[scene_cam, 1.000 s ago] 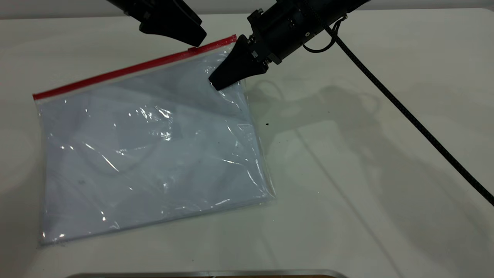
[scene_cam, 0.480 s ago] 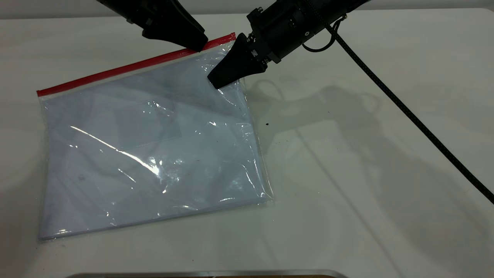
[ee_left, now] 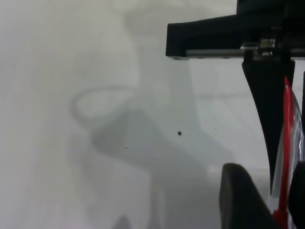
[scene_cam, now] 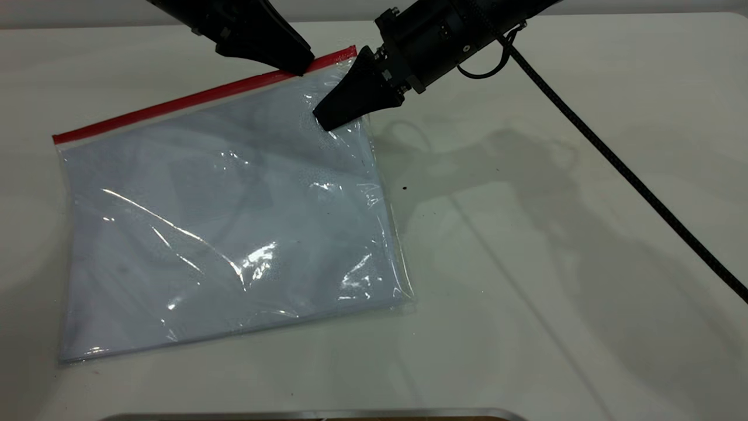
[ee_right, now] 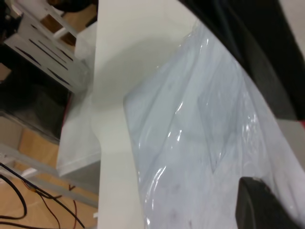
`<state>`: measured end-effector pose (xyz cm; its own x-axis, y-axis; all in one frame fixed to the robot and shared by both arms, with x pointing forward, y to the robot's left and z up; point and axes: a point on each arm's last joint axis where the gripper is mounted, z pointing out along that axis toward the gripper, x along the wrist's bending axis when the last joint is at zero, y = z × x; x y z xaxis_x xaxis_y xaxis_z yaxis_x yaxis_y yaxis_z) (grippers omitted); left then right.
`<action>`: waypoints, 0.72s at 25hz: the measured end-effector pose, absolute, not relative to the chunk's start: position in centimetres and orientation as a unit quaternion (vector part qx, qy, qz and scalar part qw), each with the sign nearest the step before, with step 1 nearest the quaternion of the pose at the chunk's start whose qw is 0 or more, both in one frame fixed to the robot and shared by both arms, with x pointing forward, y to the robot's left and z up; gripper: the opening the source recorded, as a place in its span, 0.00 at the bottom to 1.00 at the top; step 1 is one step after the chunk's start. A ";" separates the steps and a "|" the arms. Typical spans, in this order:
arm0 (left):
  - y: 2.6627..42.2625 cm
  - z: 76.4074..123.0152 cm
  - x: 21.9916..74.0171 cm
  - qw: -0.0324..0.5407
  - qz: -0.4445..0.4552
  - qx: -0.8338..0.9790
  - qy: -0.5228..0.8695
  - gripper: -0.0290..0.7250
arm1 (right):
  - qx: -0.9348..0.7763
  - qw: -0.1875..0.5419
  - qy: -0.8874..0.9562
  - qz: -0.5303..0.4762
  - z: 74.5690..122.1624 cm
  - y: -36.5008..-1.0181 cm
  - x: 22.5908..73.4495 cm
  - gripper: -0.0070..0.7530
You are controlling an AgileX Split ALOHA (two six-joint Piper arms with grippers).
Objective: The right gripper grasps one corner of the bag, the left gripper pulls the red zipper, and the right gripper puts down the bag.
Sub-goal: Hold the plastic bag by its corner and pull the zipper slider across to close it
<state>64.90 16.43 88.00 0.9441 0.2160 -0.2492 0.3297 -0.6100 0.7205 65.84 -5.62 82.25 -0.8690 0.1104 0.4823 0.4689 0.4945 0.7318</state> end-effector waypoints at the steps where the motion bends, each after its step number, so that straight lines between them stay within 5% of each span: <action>1: 16.4 88.0 64.9 0.415 -0.069 0.895 0.152 0.45 | -0.173 0.191 -0.841 -0.475 82.2 -5.7 65.9 0.06; 7: 16.4 88.0 64.9 0.416 -0.068 0.894 0.151 0.41 | -0.175 0.193 -0.839 -0.478 82.3 -5.9 66.0 0.06; 15: 16.4 88.1 64.8 0.418 -0.073 0.893 0.149 0.12 | -0.177 0.193 -0.837 -0.480 82.3 -5.9 66.0 0.06; 18: 16.4 88.1 64.9 0.419 -0.073 0.892 0.150 0.10 | -0.181 0.191 -0.836 -0.481 82.4 -6.3 66.2 0.06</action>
<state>64.85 16.36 88.10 0.9445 0.2068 -0.2553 0.3285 -0.6036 0.7264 66.24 -6.31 82.36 -0.8611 0.1184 0.4945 0.4872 0.4708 0.7355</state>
